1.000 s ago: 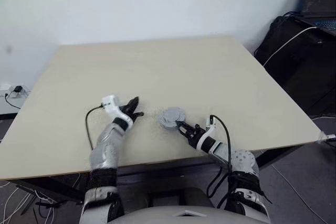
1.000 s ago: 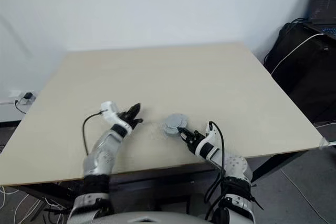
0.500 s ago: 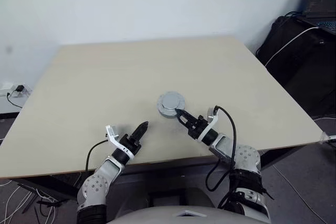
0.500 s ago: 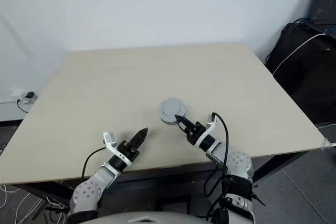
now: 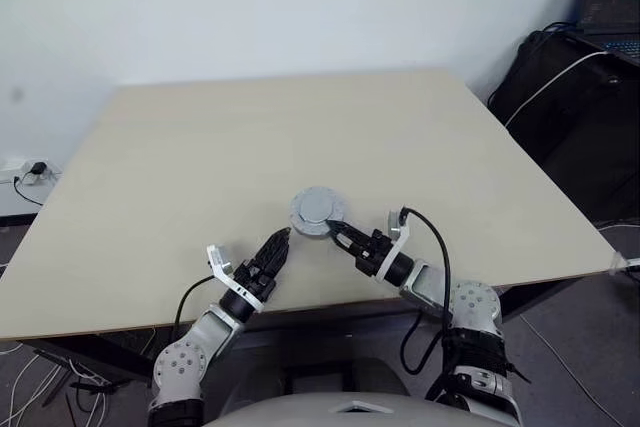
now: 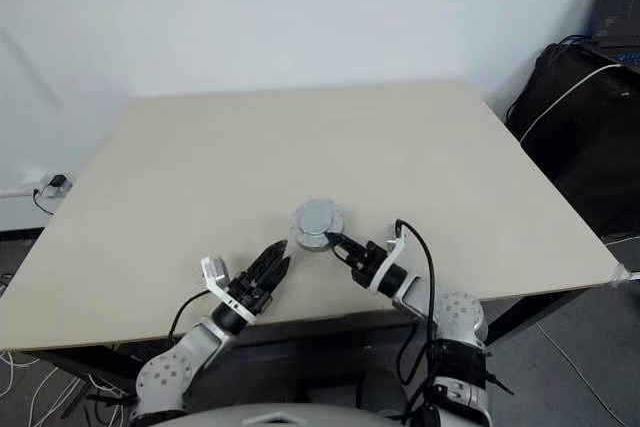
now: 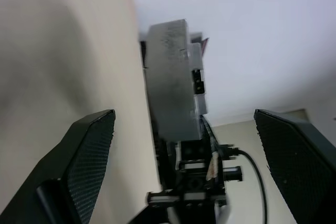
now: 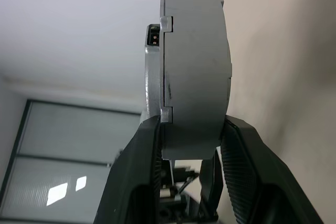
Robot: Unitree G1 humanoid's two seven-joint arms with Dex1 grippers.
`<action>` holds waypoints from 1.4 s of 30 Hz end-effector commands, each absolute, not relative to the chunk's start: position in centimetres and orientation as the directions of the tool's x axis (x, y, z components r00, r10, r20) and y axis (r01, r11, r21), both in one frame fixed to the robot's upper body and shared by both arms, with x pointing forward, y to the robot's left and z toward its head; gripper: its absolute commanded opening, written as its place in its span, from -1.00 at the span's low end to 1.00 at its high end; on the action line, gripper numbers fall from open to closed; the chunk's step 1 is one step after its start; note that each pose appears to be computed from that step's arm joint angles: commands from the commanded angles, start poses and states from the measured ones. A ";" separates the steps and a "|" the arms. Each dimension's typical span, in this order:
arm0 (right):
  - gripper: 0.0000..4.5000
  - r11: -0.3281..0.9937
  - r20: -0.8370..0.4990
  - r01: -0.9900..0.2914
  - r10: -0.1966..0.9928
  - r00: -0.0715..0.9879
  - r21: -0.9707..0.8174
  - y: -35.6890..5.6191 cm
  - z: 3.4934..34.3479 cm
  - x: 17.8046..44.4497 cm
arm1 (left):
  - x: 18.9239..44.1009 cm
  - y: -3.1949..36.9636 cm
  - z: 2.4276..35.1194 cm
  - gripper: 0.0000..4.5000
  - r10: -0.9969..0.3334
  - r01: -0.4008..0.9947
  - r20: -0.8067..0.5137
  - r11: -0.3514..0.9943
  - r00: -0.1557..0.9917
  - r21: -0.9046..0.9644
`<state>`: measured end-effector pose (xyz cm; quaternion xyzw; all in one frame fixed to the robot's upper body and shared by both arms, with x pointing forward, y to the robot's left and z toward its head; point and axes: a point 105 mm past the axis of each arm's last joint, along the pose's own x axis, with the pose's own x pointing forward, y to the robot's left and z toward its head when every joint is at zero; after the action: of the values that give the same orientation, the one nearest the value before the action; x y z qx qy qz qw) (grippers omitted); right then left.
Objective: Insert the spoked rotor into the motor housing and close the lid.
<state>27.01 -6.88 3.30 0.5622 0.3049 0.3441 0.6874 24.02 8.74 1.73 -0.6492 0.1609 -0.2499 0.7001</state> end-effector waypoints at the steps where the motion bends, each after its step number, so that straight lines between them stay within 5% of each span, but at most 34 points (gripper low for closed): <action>1: -0.43 0.070 0.049 -0.215 0.863 0.502 0.974 -5.7 5.6 26.2 | 24.1 6.5 2.8 0.99 -0.532 0.145 0.179 -0.105 0.828 -0.984; 15: -0.43 0.067 0.020 -0.202 0.915 0.403 0.977 -4.8 5.5 24.2 | 23.9 6.0 2.9 0.99 -0.550 0.136 0.187 -0.133 0.814 -0.982; 24: -0.43 0.134 -0.037 -0.208 0.909 0.416 0.969 -5.1 4.8 24.6 | 23.8 6.1 2.9 -0.06 -0.543 0.136 0.188 -0.135 0.818 -0.981; 31: -0.43 0.220 -0.079 -0.277 0.894 0.441 0.936 -5.2 4.5 24.9 | 23.8 6.1 2.8 -0.06 -0.544 0.127 0.175 -0.125 0.821 -0.984; 41: 0.99 0.300 -0.126 -0.316 0.873 0.471 0.900 -6.7 4.3 24.8 | 24.6 6.9 2.8 -0.06 -0.509 0.143 0.163 -0.077 0.845 -0.987; 42: 1.00 0.325 -0.141 -0.328 0.867 0.479 0.887 -6.8 4.3 24.8 | 24.8 7.1 2.9 -0.06 -0.501 0.148 0.162 -0.069 0.850 -0.987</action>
<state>24.44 -6.87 3.01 0.4396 0.3461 0.3839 0.7346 23.69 8.29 0.65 -0.6676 0.1760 -0.2220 0.6885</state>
